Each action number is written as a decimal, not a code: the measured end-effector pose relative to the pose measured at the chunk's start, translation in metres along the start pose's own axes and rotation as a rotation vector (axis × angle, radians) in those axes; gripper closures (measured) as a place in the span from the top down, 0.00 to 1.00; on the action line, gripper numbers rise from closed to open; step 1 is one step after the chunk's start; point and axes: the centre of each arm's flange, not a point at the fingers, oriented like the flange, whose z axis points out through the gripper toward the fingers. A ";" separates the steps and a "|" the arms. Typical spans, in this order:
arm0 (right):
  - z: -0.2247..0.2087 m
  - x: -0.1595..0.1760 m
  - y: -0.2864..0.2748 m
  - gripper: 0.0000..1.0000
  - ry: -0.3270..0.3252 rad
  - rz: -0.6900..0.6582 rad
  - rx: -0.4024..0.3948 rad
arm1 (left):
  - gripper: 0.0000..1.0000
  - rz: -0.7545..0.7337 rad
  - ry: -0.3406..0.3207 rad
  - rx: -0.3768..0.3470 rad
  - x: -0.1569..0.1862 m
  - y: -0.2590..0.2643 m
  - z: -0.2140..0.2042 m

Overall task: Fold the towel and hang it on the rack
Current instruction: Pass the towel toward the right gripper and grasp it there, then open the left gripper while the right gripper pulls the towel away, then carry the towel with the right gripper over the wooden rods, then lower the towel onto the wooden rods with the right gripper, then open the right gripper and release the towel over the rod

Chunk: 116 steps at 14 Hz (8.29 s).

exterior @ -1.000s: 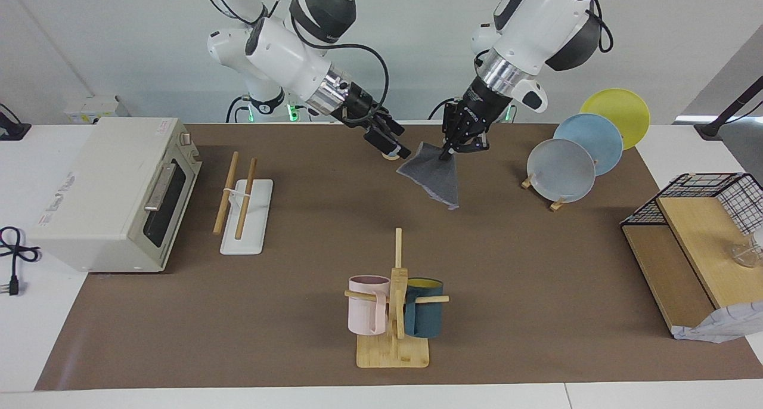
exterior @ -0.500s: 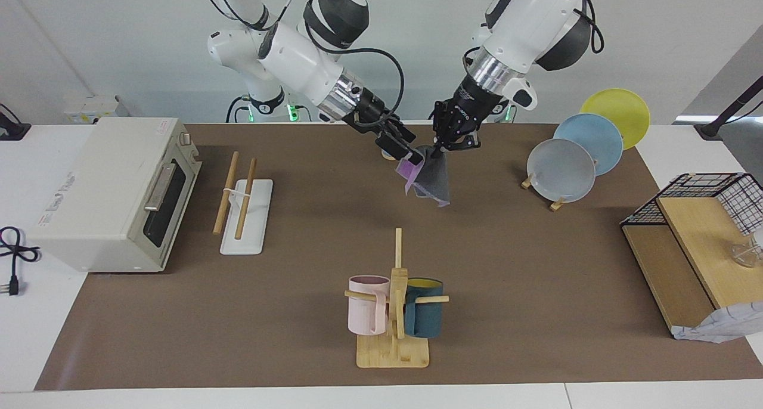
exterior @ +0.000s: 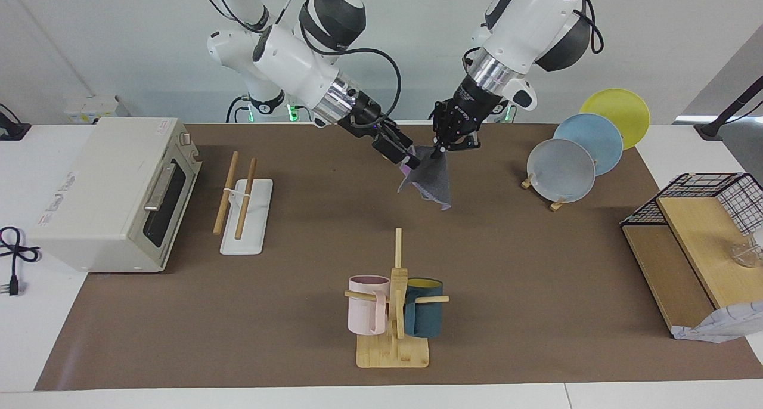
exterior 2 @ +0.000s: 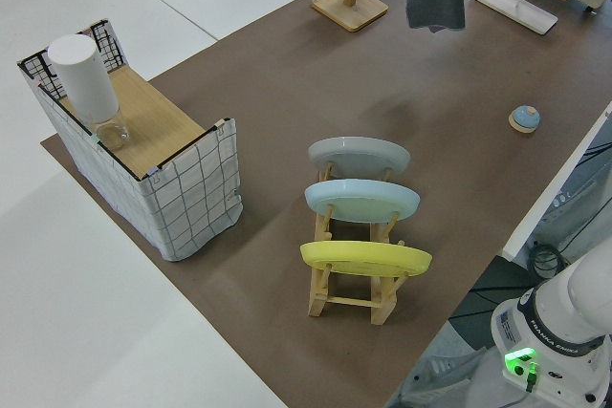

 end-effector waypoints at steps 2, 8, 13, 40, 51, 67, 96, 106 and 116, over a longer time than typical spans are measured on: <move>-0.003 0.001 -0.003 1.00 -0.002 -0.008 0.001 | 0.02 -0.001 0.000 0.000 0.000 0.000 0.000; 0.010 -0.014 0.004 1.00 -0.004 -0.032 0.012 | 0.02 -0.007 0.000 -0.001 0.000 0.000 0.000; 0.016 -0.013 0.004 0.76 0.011 -0.148 0.035 | 0.02 -0.007 -0.002 -0.003 0.000 0.000 0.000; -0.084 0.111 0.028 0.02 0.116 -0.824 -0.601 | 1.00 0.527 0.108 -0.056 0.089 0.076 -0.022; -0.216 0.257 0.053 0.02 0.166 -1.124 -0.864 | 1.00 1.238 0.273 0.042 0.207 0.141 -0.076; -0.237 0.270 0.053 0.02 0.159 -1.354 -1.085 | 1.00 1.922 0.306 0.537 0.209 0.123 -0.093; -0.242 0.301 0.073 0.19 0.110 -1.598 -1.175 | 1.00 1.915 0.320 0.514 0.197 0.125 -0.096; -0.237 0.297 0.075 1.00 0.094 -1.603 -1.178 | 1.00 1.914 0.320 0.514 0.198 0.125 -0.096; -0.244 0.181 0.004 1.00 0.243 -1.378 -1.058 | 1.00 1.914 0.320 0.514 0.198 0.125 -0.096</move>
